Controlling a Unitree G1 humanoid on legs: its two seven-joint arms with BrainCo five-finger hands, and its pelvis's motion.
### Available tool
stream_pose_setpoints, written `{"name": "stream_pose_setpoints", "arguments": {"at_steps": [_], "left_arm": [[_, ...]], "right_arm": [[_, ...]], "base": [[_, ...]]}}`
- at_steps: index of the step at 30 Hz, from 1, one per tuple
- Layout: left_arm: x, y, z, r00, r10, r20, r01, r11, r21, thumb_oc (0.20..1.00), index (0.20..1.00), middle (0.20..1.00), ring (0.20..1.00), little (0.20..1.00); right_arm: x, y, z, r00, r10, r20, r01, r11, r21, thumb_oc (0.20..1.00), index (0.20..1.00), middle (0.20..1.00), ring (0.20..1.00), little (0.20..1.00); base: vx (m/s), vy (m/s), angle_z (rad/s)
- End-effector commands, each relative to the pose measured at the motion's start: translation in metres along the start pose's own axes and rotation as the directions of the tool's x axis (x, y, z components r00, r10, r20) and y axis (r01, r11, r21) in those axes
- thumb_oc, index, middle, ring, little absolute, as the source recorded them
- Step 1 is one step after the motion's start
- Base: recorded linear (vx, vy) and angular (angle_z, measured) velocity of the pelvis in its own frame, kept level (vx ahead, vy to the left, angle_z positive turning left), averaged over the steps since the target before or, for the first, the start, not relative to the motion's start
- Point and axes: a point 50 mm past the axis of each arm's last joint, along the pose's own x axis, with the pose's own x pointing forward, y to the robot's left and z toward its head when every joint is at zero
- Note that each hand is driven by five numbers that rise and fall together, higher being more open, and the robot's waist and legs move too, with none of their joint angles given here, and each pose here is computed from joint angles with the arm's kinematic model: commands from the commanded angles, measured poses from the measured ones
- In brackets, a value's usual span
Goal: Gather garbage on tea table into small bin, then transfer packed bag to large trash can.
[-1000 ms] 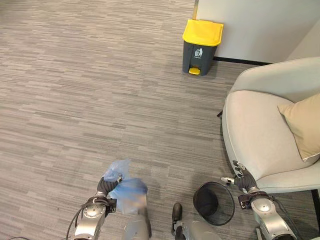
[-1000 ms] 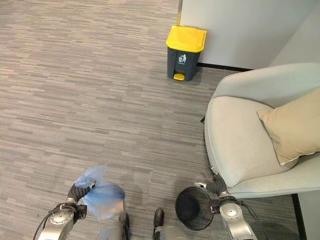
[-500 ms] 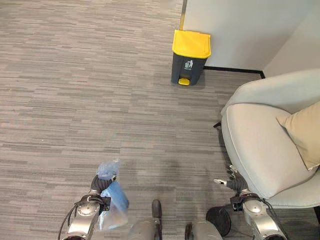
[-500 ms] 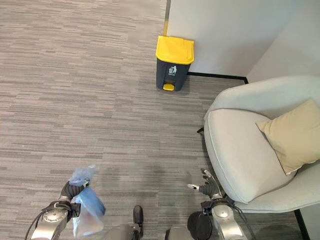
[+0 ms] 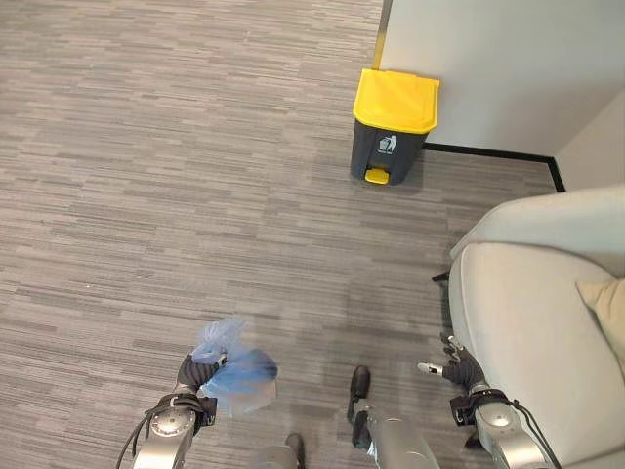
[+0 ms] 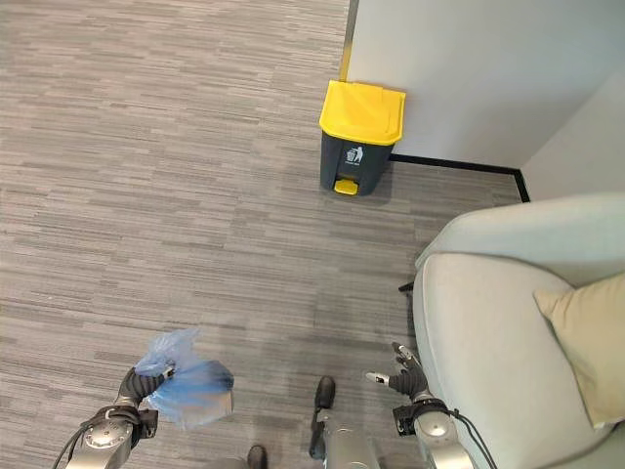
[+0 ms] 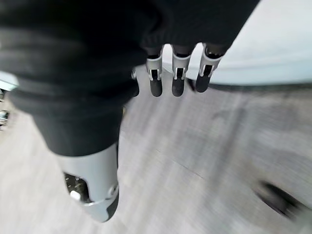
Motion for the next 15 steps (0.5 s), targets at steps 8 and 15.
{"name": "stream_pose_setpoints", "arguments": {"at_steps": [8,15], "left_arm": [[0.005,0.011,0.030,0.990,0.029,0.136,-0.029,1.000,-0.006,0.200,0.200,0.200,0.200,0.200],[0.000,0.012,0.025,0.991,0.031,0.128,-0.030,0.999,-0.010,0.200,0.200,0.200,0.200,0.200]], "right_arm": [[0.000,-0.027,0.002,0.995,-0.095,0.028,0.096,0.995,-0.028,1.000,1.000,1.000,1.000,1.000],[-0.001,-0.020,-0.004,0.997,-0.080,0.002,0.080,0.997,-0.020,1.000,1.000,1.000,1.000,1.000]], "base": [[0.22,-0.006,-0.16],[0.32,0.140,-0.40]]}}
